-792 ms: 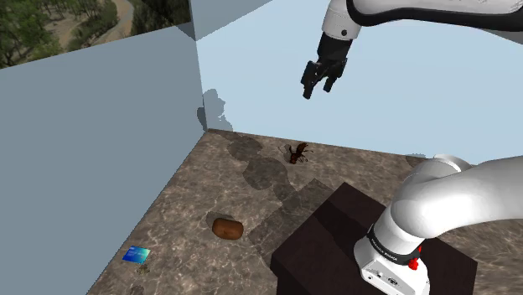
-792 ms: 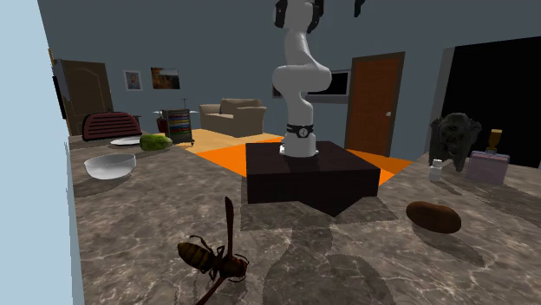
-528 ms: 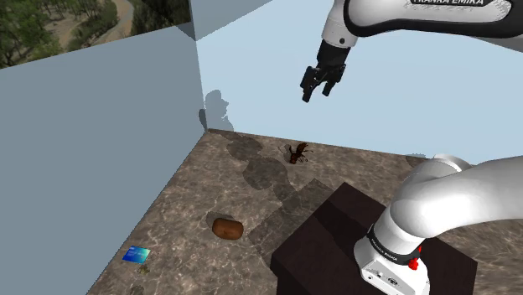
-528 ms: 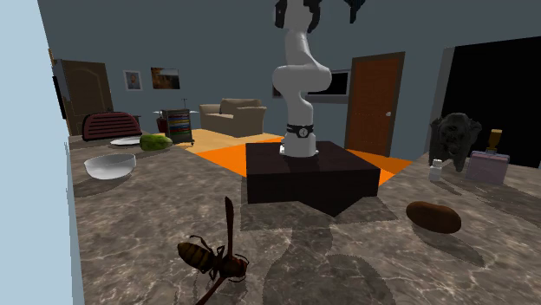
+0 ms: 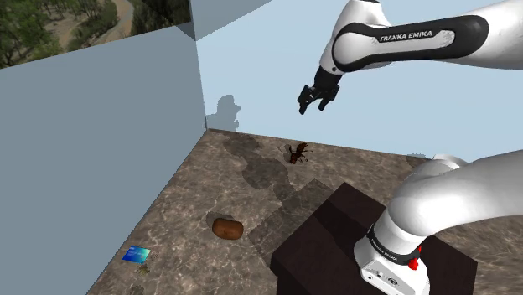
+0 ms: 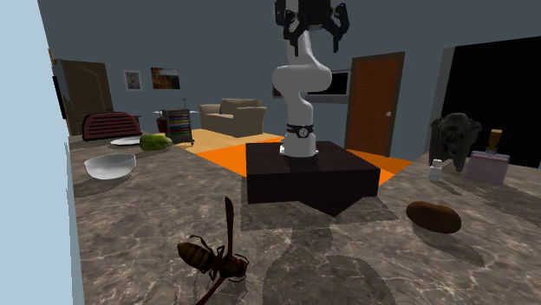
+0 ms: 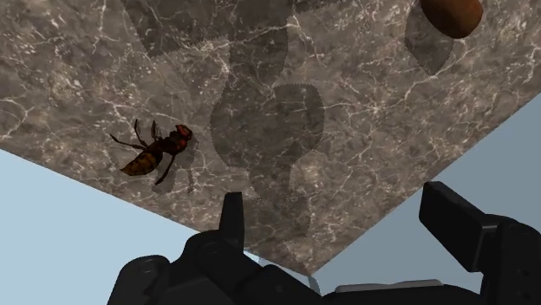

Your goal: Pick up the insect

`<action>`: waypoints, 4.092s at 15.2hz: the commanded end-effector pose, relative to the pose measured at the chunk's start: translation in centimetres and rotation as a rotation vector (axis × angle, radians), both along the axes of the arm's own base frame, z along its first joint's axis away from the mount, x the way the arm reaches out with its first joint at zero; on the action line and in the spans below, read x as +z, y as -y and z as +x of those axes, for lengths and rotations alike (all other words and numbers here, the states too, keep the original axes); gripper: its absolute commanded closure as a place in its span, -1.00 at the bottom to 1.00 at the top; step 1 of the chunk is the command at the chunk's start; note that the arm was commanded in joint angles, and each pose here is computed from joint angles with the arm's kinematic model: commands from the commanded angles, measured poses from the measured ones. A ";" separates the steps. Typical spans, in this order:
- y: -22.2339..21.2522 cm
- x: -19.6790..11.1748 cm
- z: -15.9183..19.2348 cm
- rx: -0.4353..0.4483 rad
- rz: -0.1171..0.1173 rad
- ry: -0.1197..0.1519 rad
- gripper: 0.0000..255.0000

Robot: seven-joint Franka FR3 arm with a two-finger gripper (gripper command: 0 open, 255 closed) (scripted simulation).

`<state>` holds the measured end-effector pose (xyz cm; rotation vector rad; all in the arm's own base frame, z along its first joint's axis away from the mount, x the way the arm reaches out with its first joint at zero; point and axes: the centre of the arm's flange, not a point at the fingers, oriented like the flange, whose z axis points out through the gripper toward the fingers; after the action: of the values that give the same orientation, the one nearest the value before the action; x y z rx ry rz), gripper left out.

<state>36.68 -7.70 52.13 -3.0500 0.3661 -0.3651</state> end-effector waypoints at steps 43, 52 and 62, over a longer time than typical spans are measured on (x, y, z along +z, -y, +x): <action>27.5 -42.4 11.3 -0.525 0.237 0.331 -1.00; 27.6 -42.5 11.4 -0.525 0.237 0.331 1.00; 27.5 -39.0 11.3 -0.525 0.237 0.331 1.00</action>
<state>47.97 -35.18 12.56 -2.5600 1.0935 -0.7692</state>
